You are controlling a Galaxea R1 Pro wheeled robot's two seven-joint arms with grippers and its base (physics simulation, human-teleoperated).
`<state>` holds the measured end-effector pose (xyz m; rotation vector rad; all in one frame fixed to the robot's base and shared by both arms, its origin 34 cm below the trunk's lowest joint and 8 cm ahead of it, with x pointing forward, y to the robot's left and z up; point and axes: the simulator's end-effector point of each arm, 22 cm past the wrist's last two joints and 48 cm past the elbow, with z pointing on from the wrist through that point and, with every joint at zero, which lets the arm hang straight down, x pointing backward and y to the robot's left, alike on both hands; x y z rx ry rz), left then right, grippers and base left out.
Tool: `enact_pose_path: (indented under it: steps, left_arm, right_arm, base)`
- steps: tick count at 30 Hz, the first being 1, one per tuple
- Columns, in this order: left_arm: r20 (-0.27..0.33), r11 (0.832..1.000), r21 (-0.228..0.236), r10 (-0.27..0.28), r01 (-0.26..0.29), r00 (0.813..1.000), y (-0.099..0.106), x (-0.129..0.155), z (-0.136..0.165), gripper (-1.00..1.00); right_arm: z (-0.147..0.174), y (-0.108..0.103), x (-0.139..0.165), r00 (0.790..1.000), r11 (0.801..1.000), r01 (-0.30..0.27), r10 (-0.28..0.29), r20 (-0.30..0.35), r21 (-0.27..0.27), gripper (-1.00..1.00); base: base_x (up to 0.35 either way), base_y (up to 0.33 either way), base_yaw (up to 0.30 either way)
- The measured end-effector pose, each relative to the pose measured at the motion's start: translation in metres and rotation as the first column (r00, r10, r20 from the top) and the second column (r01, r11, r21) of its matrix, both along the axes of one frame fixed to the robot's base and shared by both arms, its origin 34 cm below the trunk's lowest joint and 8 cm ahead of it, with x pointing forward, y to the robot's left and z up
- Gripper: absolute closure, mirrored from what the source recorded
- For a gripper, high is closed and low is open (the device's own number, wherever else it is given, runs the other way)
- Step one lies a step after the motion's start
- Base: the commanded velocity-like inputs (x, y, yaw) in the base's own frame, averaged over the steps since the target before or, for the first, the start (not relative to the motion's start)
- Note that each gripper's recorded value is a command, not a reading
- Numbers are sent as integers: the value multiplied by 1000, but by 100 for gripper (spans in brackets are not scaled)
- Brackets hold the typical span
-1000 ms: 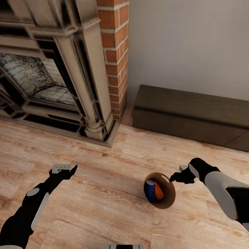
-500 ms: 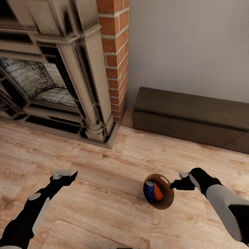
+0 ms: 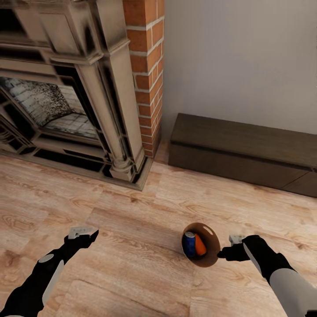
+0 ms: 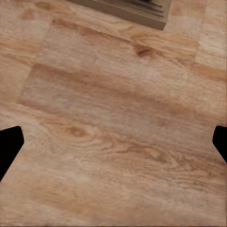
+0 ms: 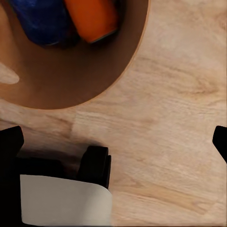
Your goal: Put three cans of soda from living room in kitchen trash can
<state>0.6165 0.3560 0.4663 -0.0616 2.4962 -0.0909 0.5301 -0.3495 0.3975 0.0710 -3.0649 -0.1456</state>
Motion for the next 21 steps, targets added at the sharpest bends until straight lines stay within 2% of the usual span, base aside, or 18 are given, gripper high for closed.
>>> enact_pose_path:
  steps: [6,7,10,13,21]
  left_arm:
    - [-84,1000,-10,15,-16,996,0,-32,-15,-100]
    - [-127,1000,-14,22,-24,992,0,-51,-25,-100]
    - [-184,999,-17,30,-33,982,0,-80,-33,-100]
    - [-212,999,-15,31,-35,977,1,-103,-36,-100]
    - [-269,999,19,35,-31,963,11,-209,-45,-100]
  right_arm:
    - [6,6,-45,1000,1000,-27,27,-9,5,-100]
    - [7,6,-58,999,999,-31,32,-19,6,-100]
    - [10,7,-71,999,999,-38,38,-24,9,-100]
    - [10,7,-88,998,998,-57,57,2,15,-100]
    - [15,8,-147,994,994,-102,101,39,29,-100]
  base:
    - [0,0,0]
    - [0,0,0]
    - [0,0,0]
    - [0,0,0]
    - [0,0,0]
